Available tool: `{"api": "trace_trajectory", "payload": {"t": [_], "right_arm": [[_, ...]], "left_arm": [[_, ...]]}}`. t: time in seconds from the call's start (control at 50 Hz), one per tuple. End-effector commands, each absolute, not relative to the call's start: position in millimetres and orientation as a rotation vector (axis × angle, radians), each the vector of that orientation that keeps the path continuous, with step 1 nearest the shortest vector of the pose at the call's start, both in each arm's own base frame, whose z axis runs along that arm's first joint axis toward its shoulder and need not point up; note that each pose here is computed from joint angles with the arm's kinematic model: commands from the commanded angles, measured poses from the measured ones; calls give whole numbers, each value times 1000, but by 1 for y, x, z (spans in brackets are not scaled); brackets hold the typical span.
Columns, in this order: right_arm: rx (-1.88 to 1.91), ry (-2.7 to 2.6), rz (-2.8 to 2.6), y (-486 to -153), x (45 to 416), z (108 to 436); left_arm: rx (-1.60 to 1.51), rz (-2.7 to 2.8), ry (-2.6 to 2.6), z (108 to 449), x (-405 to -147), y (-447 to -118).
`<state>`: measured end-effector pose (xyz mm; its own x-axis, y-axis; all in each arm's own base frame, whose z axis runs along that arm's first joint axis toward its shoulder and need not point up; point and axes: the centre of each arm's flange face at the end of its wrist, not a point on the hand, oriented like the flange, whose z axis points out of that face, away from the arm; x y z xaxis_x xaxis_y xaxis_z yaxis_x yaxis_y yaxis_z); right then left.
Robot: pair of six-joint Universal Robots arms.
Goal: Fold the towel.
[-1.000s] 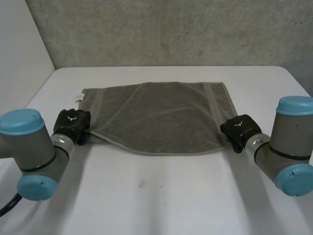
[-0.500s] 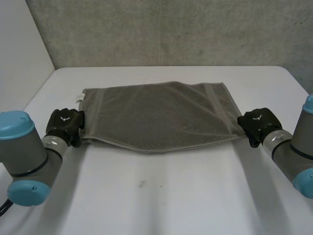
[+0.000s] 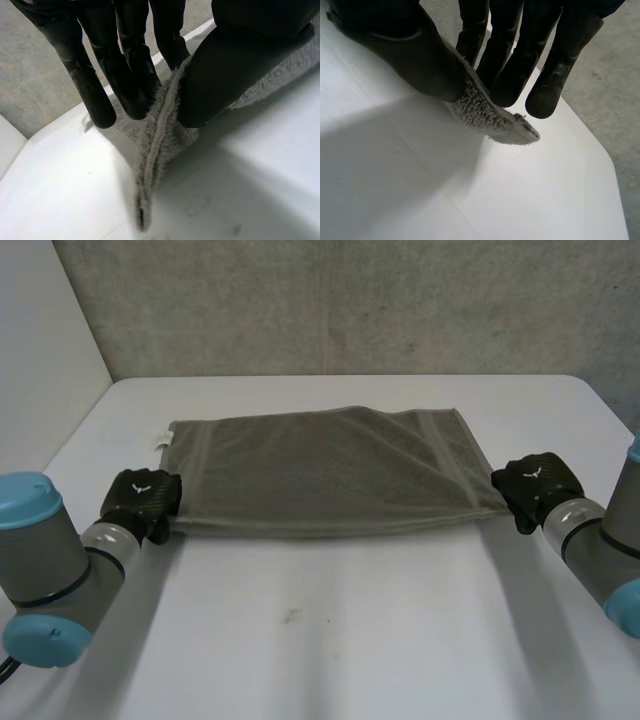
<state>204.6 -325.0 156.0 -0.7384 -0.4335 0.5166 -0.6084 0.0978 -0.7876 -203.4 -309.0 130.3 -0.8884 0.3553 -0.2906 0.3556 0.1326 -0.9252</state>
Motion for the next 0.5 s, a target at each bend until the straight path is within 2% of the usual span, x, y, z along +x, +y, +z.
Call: {"api": "trace_trajectory", "payload": {"t": [0.02,0.1,0.2,0.22,0.26,0.28,0.32,0.36,0.44,0.5], "right_arm": [[1037,-2153,1725,-324,195,182],[1100,-2150,1612,-307,183,201],[1219,-2245,1402,-280,171,193],[1220,-2245,1401,-280,171,193],[1319,-2251,1337,-257,170,195],[1319,-2250,1336,-256,170,195],[1397,-2235,1252,-234,163,197],[1426,-2234,1200,-225,158,197],[1521,-2182,1164,-203,156,211],[1524,-2160,1202,-203,157,216]], "left_arm": [[703,-1986,2305,157,-194,-302],[715,-1981,2307,165,-193,-286],[848,-1828,2305,174,-184,-244],[848,-1827,2305,174,-184,-244],[964,-1687,2305,171,-179,-218],[965,-1686,2305,171,-178,-218],[1014,-1628,2292,171,-175,-205],[1080,-1591,2237,181,-170,-182],[1089,-1620,2195,191,-168,-168],[1099,-1683,2158,200,-171,-165]]}}
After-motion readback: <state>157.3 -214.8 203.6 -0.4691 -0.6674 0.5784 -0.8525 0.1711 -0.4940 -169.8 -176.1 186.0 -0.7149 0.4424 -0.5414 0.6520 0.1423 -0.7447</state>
